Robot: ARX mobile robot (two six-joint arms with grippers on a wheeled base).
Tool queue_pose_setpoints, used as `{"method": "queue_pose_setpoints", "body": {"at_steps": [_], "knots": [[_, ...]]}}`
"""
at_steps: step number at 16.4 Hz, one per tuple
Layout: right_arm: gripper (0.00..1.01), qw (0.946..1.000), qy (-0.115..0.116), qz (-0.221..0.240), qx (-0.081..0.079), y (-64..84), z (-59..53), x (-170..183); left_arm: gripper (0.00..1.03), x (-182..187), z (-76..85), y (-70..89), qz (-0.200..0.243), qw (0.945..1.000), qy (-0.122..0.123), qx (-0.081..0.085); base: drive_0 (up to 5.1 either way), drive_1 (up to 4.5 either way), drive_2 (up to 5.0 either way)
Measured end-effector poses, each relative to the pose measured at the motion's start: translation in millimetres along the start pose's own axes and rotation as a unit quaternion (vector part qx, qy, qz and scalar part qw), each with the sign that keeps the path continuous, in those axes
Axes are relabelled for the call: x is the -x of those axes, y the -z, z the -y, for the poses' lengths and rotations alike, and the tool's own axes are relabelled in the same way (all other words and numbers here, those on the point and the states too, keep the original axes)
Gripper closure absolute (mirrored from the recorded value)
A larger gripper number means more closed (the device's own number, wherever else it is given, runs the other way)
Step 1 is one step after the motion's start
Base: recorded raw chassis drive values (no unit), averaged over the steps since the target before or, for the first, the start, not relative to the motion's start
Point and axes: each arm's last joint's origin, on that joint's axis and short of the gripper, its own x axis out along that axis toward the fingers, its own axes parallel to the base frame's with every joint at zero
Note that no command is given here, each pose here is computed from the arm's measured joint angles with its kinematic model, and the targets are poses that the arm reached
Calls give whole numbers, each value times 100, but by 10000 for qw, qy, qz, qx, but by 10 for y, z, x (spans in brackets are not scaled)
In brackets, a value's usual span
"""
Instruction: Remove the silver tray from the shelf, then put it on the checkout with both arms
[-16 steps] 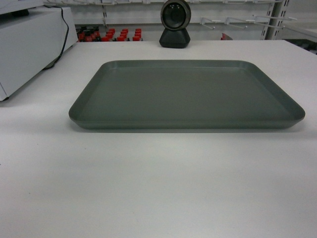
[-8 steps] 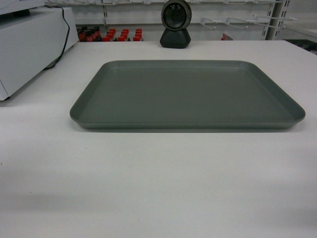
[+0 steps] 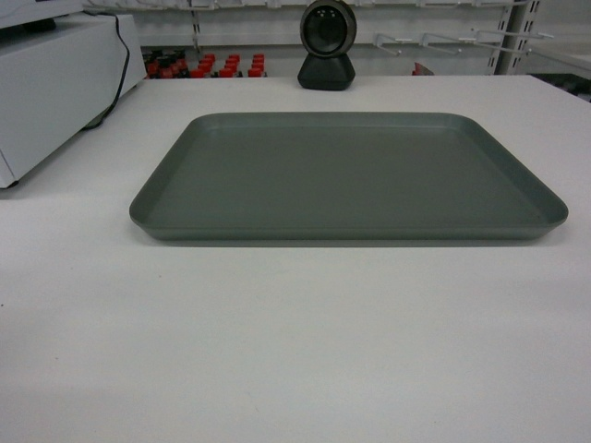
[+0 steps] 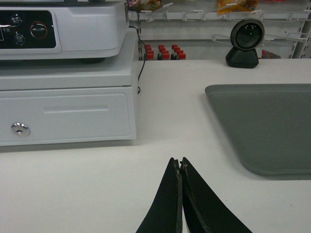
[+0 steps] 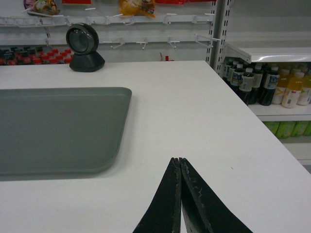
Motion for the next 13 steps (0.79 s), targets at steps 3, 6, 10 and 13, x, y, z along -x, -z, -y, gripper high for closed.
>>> {"method": "queue_pose_setpoints", "body": {"at_steps": [3, 6, 10, 13], "knots": [[100, 10000, 0, 10, 0, 56, 1, 91, 102, 94, -1, 62, -4, 10000, 0, 0, 0, 0, 0], [100, 10000, 2, 2, 0, 103, 1, 174, 102, 181, -2, 113, -6, 10000, -2, 2, 0, 0, 0], [100, 10000, 0, 13, -2, 186, 2, 245, 102, 260, -4, 202, 21, 10000, 2, 0, 0, 0, 0], [100, 9999, -3, 139, 0, 157, 2, 303, 102, 312, -3, 185, 86, 10000, 9, 0, 0, 0, 0]]}}
